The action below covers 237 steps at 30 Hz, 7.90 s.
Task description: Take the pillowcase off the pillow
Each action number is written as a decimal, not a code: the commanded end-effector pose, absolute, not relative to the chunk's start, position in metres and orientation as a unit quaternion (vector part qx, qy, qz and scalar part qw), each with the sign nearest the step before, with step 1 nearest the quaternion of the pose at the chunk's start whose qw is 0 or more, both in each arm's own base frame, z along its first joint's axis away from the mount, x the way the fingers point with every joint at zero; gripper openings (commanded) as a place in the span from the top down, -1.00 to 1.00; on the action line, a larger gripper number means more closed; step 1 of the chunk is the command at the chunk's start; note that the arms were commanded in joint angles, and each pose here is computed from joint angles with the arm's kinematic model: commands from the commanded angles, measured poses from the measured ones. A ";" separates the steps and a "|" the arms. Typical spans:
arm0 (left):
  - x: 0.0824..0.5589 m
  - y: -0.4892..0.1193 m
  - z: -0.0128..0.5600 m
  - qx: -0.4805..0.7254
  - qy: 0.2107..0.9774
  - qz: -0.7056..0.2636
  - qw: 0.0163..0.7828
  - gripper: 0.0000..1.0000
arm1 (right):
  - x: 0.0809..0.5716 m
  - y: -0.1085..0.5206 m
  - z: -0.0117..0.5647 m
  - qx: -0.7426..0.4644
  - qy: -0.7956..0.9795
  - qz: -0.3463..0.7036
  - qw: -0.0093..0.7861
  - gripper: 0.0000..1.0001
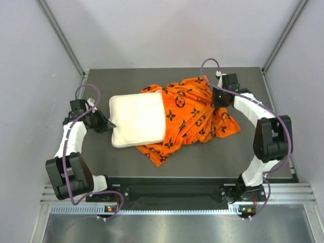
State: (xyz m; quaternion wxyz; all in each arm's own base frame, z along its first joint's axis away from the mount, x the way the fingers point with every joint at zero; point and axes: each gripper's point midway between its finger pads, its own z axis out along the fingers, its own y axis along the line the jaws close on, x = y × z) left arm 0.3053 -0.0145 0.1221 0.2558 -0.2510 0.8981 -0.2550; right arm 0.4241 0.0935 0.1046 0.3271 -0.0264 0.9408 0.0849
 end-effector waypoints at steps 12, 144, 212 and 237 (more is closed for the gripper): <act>0.282 -0.006 0.106 -0.240 0.911 -0.223 0.252 1.00 | 0.505 0.132 0.198 -0.062 0.892 0.130 0.429 -0.56; 0.397 -0.057 0.156 -0.266 0.855 -0.295 0.334 1.00 | 0.273 0.228 0.078 -0.155 0.950 0.153 0.223 -0.54; 0.357 0.016 0.254 -0.243 0.828 0.028 0.504 -0.94 | 0.370 0.032 0.099 0.042 0.948 0.050 0.312 0.95; 0.369 -0.286 0.155 0.226 0.875 -0.133 0.407 -0.98 | 0.360 0.059 0.093 0.023 0.952 0.081 0.295 0.93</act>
